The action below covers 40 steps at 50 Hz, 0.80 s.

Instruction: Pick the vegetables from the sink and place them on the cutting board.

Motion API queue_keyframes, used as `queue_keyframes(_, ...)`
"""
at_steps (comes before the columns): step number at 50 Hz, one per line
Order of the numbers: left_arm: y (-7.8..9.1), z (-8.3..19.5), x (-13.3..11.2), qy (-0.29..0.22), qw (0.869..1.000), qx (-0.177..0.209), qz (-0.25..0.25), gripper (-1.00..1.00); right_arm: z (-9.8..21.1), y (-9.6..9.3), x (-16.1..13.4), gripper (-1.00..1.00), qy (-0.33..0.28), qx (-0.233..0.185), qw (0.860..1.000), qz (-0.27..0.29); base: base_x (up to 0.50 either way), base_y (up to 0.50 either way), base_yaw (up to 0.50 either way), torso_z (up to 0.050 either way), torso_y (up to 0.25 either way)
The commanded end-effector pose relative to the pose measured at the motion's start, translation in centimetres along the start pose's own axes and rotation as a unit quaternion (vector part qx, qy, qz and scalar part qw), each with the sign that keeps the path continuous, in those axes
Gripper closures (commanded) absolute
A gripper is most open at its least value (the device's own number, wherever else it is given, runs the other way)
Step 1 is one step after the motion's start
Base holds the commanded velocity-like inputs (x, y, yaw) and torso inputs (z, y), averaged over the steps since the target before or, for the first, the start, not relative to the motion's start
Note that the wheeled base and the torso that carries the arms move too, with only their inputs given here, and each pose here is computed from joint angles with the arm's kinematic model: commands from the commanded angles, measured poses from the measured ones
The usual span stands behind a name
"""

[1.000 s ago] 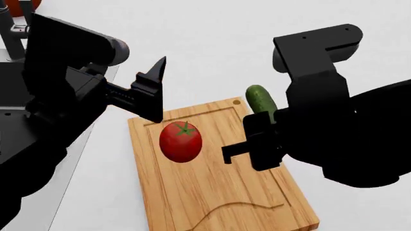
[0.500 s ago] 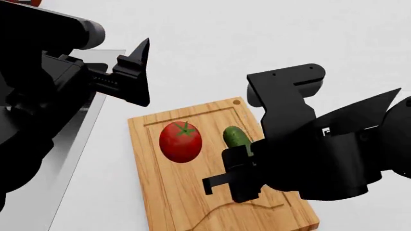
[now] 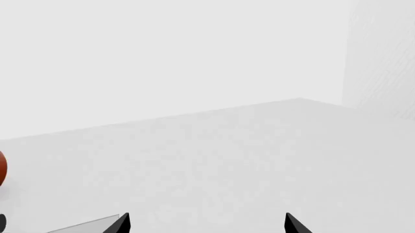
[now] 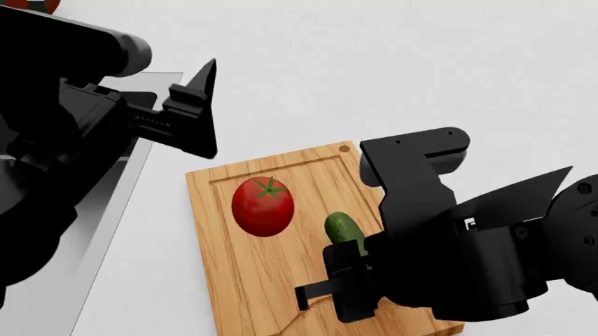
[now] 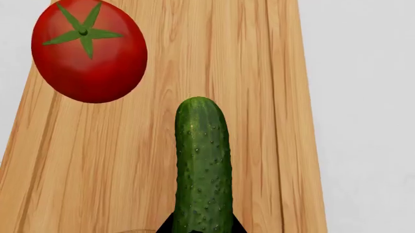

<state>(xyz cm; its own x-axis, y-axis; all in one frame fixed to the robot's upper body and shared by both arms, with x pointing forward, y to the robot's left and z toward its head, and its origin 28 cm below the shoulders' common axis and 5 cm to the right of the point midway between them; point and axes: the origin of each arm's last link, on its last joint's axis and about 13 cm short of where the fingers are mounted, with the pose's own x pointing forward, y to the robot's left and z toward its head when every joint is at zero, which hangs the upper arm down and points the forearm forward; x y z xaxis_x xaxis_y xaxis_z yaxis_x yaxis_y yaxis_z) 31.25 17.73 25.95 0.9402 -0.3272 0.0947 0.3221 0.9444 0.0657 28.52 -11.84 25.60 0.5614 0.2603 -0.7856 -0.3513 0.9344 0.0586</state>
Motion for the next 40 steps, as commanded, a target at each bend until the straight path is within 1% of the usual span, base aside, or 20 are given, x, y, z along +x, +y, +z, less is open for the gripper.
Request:
queue_keyframes(1, -0.1, 0.3, 0.3, -0.01, 1.0, -0.022, 0.001, -1.0, 0.2, 0.2, 0.1, -1.0, -0.014, -0.01, 1.0, -0.006, 0.0, 0.0, 0.0, 0.0, 0.01)
queue_keyframes(3, -0.2, 0.3, 0.3, -0.009, 1.0, -0.021, 0.0, -1.0, 0.3, 0.0, 0.1, -1.0, -0.018, 0.0, 1.0, -0.01, 0.0, 0.0, 0.0, 0.0, 0.0)
queue_keyframes(14, -0.3, 0.4, 0.2, -0.009, 1.0, -0.019, -0.004, -1.0, 1.1, -0.3, -0.9, -1.0, -0.044, 0.006, 0.999, -0.017, 0.0, 0.0, 0.0, 0.0, 0.0)
queue_keyframes(19, -0.2, 0.5, 0.1, -0.013, 1.0, -0.019, -0.002, -1.0, 2.2, -0.2, -2.4, -1.0, -0.087, 0.008, 0.996, -0.014, 0.0, 0.0, 0.0, 0.0, 0.0)
queue_keyframes(21, -0.3, 0.6, 0.1, -0.012, 1.0, -0.02, -0.002, -1.0, 2.6, -0.4, -3.0, -1.0, -0.104, 0.016, 0.994, -0.014, 0.0, 0.0, 0.0, 0.0, 0.0)
queue_keyframes(25, -0.3, 0.6, 0.0, -0.014, 1.0, -0.02, 0.0, -1.0, 2.8, -0.5, -3.5, -1.0, -0.122, 0.017, 0.992, -0.017, 0.0, 0.0, 0.0, 0.0, 0.0)
queue_keyframes(28, -0.2, 0.4, -0.2, -0.014, 1.0, -0.021, 0.003, -1.0, 2.7, -0.7, -3.5, -1.0, -0.159, 0.027, 0.987, -0.02, 0.0, 0.0, 0.0, 0.0, 0.0)
queue_keyframes(31, -0.1, 0.4, -0.6, -0.015, 1.0, -0.021, 0.011, -1.0, 2.1, -0.9, -3.6, -1.0, -0.206, 0.037, 0.978, -0.027, 0.0, 0.0, 0.0, 0.0, 0.0)
queue_keyframes(32, 0.0, 0.4, -0.6, -0.015, 1.0, -0.021, 0.014, -1.0, 1.9, -0.8, -3.6, -1.0, -0.217, 0.026, 0.975, -0.034, 0.0, 0.0, 0.0, 0.0, 0.0)
queue_keyframes(33, 0.0, 0.3, -0.9, -0.016, 1.0, -0.018, 0.016, -1.0, 1.5, -0.9, -3.5, -1.0, -0.231, 0.032, 0.972, -0.036, 0.0, 0.0, 0.0, 0.0, 0.0)
queue_keyframes(36, 0.0, 0.0, -1.4, -0.02, 0.999, -0.015, 0.029, -1.0, 0.7, -0.8, -3.6, -1.0, -0.28, 0.03, 0.959, -0.041, 0.0, 0.0, 0.0, 0.0, 0.0)
queue_keyframes(37, -0.1, 0.0, -1.6, -0.025, 0.999, -0.011, 0.033, -1.0, 0.5, -0.7, -3.6, -1.0, -0.305, 0.022, 0.951, -0.045, 0.0, 0.0, 0.0, 0.0, 0.0)
queue_keyframes(38, -0.1, 0.0, -1.7, -0.026, 0.999, -0.012, 0.033, -1.0, 0.4, -0.7, -3.6, -1.0, -0.309, 0.014, 0.949, -0.058, 0.0, 0.0, 0.0, 0.0, 0.0)
queue_keyframes(40, -0.2, -0.3, -1.9, -0.029, 0.999, -0.01, 0.036, -1.0, -0.1, -0.4, -3.3, -1.0, -0.342, -0.004, 0.938, -0.063, 0.0, 0.0, 0.0, 0.0, 0.0)
